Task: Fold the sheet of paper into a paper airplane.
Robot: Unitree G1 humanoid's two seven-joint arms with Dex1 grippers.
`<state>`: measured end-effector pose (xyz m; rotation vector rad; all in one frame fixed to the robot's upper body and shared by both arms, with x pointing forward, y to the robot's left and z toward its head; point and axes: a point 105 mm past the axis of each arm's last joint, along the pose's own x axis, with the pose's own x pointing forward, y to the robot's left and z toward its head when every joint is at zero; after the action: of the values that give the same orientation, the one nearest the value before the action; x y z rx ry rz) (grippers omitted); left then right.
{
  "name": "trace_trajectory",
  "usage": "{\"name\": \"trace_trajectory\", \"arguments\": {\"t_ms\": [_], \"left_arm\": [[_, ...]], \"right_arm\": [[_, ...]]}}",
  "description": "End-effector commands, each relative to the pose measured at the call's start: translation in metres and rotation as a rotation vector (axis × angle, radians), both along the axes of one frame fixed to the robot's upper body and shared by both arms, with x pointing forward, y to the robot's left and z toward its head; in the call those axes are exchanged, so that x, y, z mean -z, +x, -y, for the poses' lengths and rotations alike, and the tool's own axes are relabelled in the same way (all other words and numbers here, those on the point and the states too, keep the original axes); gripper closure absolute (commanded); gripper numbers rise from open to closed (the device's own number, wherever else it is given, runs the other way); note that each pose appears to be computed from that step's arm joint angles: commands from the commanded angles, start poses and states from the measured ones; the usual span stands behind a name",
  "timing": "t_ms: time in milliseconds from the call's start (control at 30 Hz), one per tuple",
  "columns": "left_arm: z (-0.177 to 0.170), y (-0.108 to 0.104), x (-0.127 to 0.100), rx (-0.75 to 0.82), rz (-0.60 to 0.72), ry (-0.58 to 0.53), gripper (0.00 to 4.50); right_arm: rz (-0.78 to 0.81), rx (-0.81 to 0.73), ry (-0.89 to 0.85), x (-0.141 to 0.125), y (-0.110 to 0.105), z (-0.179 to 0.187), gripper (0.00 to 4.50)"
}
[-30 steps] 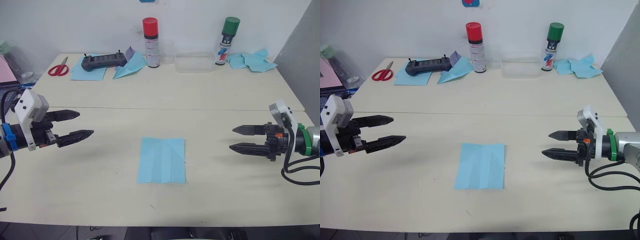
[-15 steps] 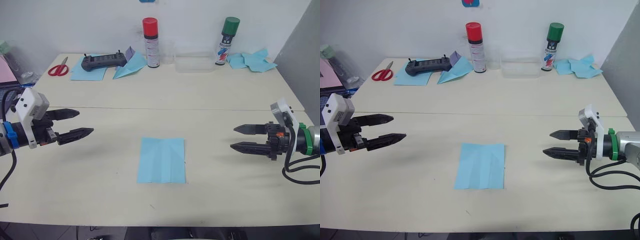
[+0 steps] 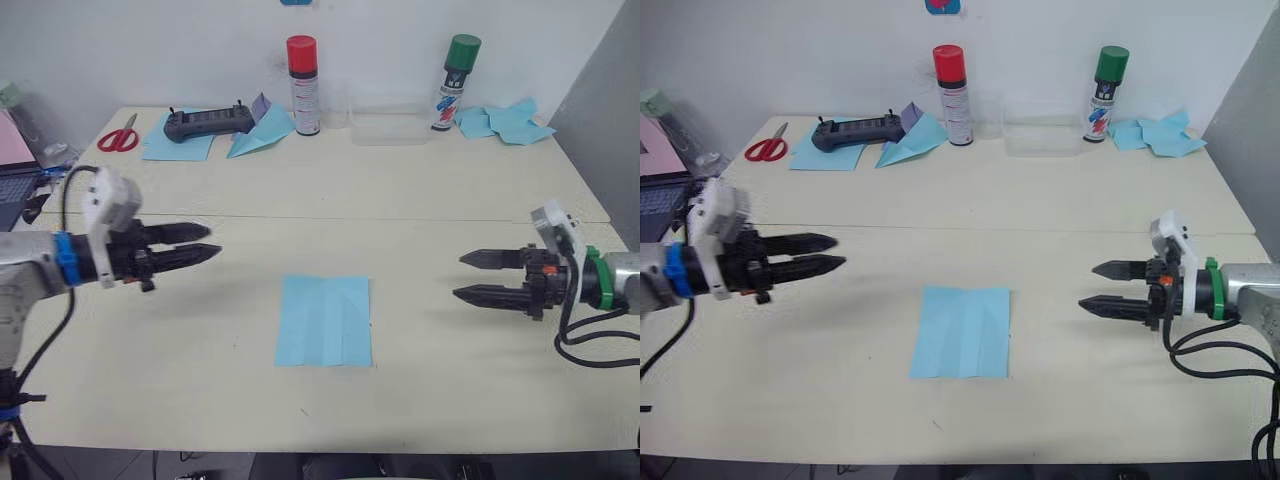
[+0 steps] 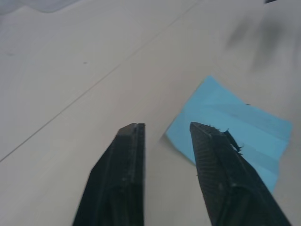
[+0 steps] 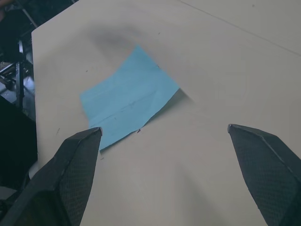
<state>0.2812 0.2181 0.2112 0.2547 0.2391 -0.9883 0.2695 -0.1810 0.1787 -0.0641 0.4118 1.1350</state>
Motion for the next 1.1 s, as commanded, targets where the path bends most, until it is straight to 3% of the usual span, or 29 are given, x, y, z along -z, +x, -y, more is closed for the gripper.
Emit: {"name": "trace_trajectory", "arguments": {"t_ms": [33,100,333,400,667,900,1000,1100], "left_arm": [[0.025,-0.003,0.009,0.061,-0.006,-0.001,3.86],[0.039,-0.002,0.022,0.075,-0.019,-0.009,4.46],[0.061,-0.005,0.066,0.099,-0.063,0.035,4.46],[0.065,-0.004,0.087,0.096,-0.088,0.071,4.46],[0.065,-0.006,0.131,0.069,-0.142,0.132,4.46],[0.061,-0.006,0.147,0.074,-0.149,0.160,4.46],[0.061,-0.006,0.150,0.069,-0.154,0.154,4.50],[0.062,-0.007,0.153,0.070,-0.154,0.157,4.50]], "right_arm": [[0.062,-0.030,0.012,-0.008,0.001,-0.009,0.00],[0.065,-0.033,0.022,-0.007,0.003,-0.015,0.00],[0.149,0.036,0.050,-0.003,0.021,-0.034,0.00],[0.148,0.023,0.055,0.002,0.019,-0.043,0.00],[0.154,0.003,0.034,0.010,0.020,-0.055,0.00],[0.176,0.013,0.046,0.012,0.031,-0.060,0.00],[0.178,0.043,0.043,0.015,0.041,-0.057,0.64],[0.199,0.050,-0.029,0.030,0.049,-0.056,1.72]]}}
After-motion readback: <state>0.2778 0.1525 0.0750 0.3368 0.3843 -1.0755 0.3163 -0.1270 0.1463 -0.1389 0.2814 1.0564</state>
